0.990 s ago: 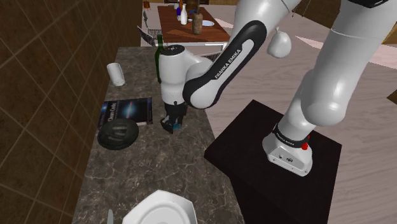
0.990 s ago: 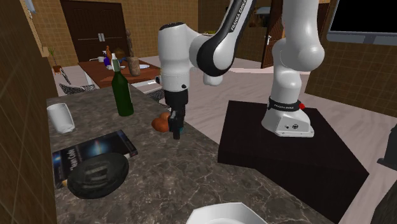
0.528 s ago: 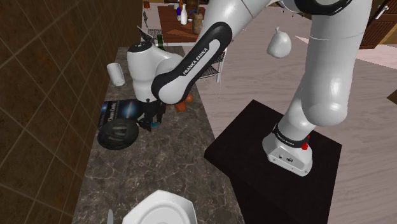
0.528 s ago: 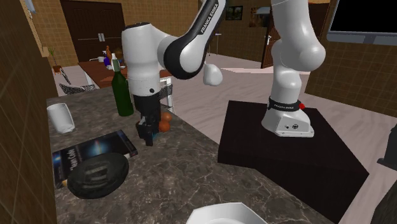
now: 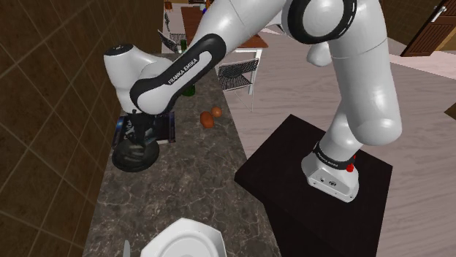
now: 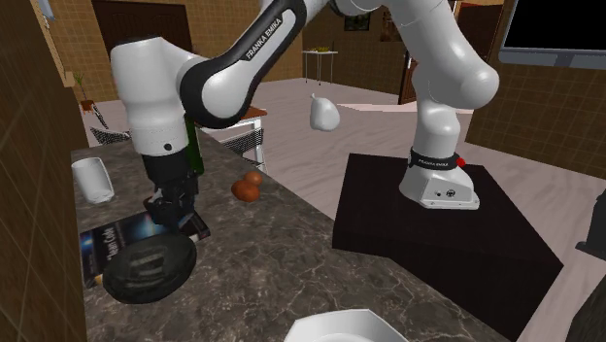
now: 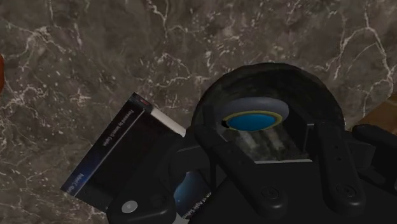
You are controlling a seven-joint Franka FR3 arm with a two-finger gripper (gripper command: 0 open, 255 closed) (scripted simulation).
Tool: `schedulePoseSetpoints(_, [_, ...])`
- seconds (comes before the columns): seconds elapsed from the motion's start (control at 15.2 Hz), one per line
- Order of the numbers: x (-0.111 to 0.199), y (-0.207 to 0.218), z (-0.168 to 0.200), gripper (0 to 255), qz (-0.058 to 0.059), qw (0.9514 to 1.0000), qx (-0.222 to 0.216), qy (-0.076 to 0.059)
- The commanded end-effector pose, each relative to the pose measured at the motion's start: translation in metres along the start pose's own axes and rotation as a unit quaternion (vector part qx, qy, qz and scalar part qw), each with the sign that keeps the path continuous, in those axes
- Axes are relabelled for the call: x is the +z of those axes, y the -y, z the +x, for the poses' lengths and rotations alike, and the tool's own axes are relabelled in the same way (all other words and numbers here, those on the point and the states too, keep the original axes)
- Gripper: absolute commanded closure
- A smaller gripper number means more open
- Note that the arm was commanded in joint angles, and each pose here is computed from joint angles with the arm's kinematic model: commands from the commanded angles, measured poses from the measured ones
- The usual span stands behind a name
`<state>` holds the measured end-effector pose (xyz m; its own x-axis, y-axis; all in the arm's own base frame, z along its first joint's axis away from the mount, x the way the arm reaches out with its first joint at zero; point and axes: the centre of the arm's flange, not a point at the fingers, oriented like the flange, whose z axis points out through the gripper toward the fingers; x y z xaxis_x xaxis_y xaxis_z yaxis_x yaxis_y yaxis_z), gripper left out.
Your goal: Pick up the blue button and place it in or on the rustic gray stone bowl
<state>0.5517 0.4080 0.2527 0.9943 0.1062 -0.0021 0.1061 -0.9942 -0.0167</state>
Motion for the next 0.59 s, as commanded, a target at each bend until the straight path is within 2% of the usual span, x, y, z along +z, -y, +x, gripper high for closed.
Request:
schedulePoseSetpoints(0.0, [0.000,0.013,0.024,255,0.000,1.0000,0.000,0.000])
schedulePoseSetpoints(0.26, [0.001,0.037,0.068,255,0.000,1.0000,0.000,0.000])
schedulePoseSetpoints(0.53, [0.023,0.037,0.068,255,0.000,1.0000,0.000,0.000])
